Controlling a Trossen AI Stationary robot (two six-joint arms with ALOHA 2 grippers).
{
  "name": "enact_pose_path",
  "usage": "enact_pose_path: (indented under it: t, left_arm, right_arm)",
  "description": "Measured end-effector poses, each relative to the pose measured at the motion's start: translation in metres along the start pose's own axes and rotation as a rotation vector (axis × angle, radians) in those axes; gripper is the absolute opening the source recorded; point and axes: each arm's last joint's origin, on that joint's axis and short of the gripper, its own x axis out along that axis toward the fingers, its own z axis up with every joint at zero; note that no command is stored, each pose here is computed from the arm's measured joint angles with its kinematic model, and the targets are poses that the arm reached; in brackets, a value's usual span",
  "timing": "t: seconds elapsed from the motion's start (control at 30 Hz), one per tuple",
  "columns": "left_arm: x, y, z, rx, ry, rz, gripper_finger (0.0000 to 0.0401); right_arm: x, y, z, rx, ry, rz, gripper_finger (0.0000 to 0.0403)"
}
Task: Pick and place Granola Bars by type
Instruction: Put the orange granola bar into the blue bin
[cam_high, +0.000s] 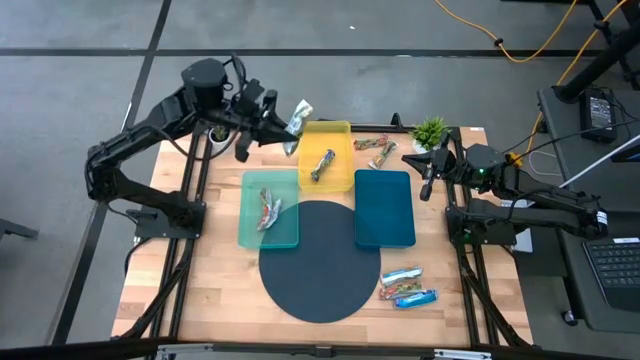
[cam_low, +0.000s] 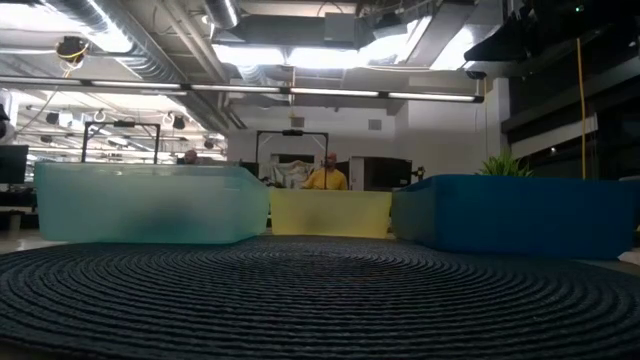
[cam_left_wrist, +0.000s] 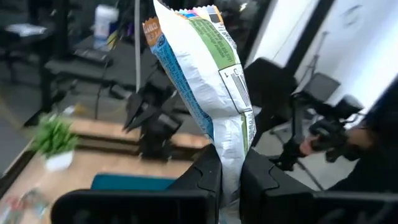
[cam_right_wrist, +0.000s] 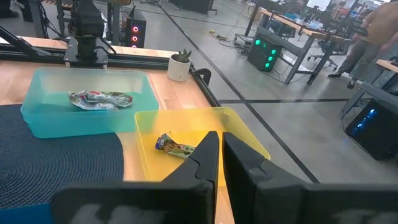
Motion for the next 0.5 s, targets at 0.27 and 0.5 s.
enact_pose_path:
  t: [0.27, 0.5]
  left_arm:
    - [-0.0022, -0.0105, 0.0096, 0.031, -0.067, -0.103, 0.0017]
    - [-0.0029, -0.0111, 0.0105, 0.02, -0.073, -0.105, 0.0017]
  right_arm:
    - [0.0, 0.0, 0.0, 0.0, 0.0, 0.0, 0.0026]
    - [0.0, 0.0, 0.0, 0.0, 0.0, 0.0, 0.0026]
